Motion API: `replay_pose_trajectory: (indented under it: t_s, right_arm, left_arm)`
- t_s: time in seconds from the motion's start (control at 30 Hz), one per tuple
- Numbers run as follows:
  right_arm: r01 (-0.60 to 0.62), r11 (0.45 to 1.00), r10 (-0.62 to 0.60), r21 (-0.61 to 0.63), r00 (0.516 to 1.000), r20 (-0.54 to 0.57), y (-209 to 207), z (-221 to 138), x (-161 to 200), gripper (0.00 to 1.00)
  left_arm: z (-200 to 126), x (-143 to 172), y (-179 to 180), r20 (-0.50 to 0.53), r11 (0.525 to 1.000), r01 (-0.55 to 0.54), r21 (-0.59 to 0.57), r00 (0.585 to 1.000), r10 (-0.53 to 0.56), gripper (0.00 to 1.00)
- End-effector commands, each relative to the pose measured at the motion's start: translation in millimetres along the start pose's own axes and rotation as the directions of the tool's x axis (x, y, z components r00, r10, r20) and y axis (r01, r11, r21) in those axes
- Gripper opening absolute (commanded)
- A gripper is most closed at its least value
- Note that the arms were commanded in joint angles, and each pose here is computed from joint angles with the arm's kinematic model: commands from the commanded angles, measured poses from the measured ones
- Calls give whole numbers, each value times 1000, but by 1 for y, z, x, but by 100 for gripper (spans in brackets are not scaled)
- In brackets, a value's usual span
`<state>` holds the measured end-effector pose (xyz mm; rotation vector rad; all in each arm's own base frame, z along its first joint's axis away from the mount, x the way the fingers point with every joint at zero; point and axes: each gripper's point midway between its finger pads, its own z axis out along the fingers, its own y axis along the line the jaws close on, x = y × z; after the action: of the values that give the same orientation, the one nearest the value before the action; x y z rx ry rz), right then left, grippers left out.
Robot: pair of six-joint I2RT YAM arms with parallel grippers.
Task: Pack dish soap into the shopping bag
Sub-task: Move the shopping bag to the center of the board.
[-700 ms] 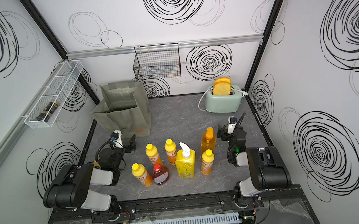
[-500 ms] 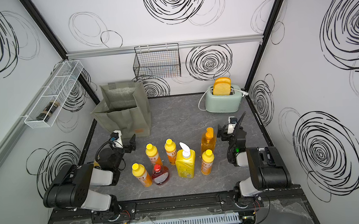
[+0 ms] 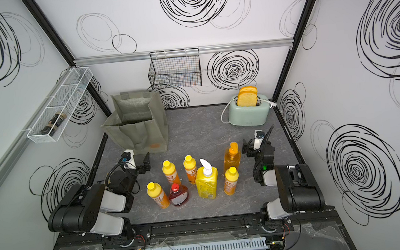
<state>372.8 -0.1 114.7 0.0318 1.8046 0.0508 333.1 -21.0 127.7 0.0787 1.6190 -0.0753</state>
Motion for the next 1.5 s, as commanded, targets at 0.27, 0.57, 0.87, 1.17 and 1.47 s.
replay_pose_trajectory:
  t_s: [0.27,0.57,0.87,1.17,1.47]
  right_arm:
    - [-37,996,27,77,992,125,-11,-23,-81,98]
    - [-367,930,366,10,930,35,-16,-30,-152,98]
    - [-314,867,319,-388,946,-54,45,-44,-201,78]
    - [-258,781,222,-569,966,-133,108,-51,-216,79]
    - [-168,649,99,-742,986,-137,182,-56,-227,86]
  left_arm:
    - [-30,-78,7,252,990,-15,-139,966,50,96]
    - [-35,-156,35,345,892,402,-206,883,-318,96]
    - [-24,-256,21,266,826,563,-16,799,-540,96]
    - [52,-292,72,-77,921,270,-279,950,-302,96]
    - [99,-250,97,-365,933,80,-351,906,-215,98]
